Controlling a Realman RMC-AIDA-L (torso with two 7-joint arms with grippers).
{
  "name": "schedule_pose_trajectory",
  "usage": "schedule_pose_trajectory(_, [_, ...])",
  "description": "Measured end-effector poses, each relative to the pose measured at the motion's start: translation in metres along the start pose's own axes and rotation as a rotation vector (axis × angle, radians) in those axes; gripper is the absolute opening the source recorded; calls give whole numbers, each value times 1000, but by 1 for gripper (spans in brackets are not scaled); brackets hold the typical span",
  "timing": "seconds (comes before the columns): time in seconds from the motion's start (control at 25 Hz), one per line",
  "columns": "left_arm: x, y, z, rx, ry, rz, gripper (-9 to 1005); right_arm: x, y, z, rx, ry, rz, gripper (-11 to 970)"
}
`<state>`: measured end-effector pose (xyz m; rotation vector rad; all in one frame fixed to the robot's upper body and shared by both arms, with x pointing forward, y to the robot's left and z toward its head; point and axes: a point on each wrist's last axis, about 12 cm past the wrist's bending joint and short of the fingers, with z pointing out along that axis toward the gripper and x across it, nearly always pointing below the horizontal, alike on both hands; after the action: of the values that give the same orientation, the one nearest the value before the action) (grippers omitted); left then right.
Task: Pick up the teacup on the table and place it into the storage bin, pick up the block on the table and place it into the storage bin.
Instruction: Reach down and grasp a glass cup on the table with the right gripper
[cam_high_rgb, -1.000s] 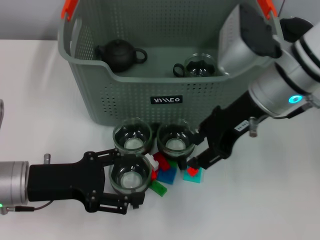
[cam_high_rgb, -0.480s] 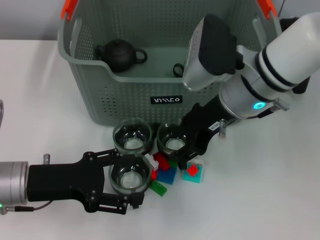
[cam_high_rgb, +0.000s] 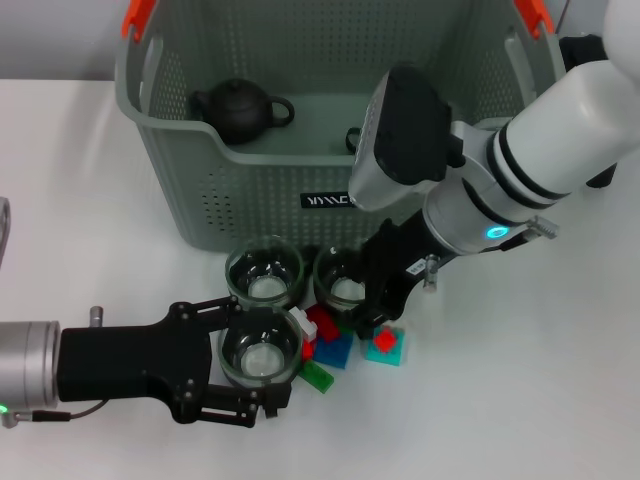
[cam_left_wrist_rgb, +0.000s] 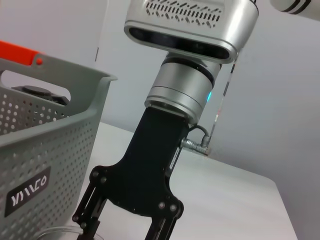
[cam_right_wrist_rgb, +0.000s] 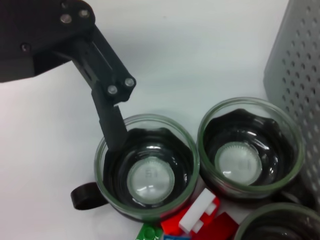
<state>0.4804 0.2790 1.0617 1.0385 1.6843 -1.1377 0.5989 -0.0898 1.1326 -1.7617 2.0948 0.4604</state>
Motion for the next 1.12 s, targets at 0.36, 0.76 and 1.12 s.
schedule_pose_trajectory(0.36, [0, 0, 0, 2, -1, -1, 890, -1, -1, 6, 29, -6, -13, 641])
schedule_pose_trajectory(0.76, [1, -1, 0, 2, -2, -3, 889, -2, -1, 8, 38, -4, -21, 639])
schedule_pose_trajectory(1.12, [0, -1, 0, 3, -4, -1, 888, 1, 0, 14, 47, 15, -32, 638])
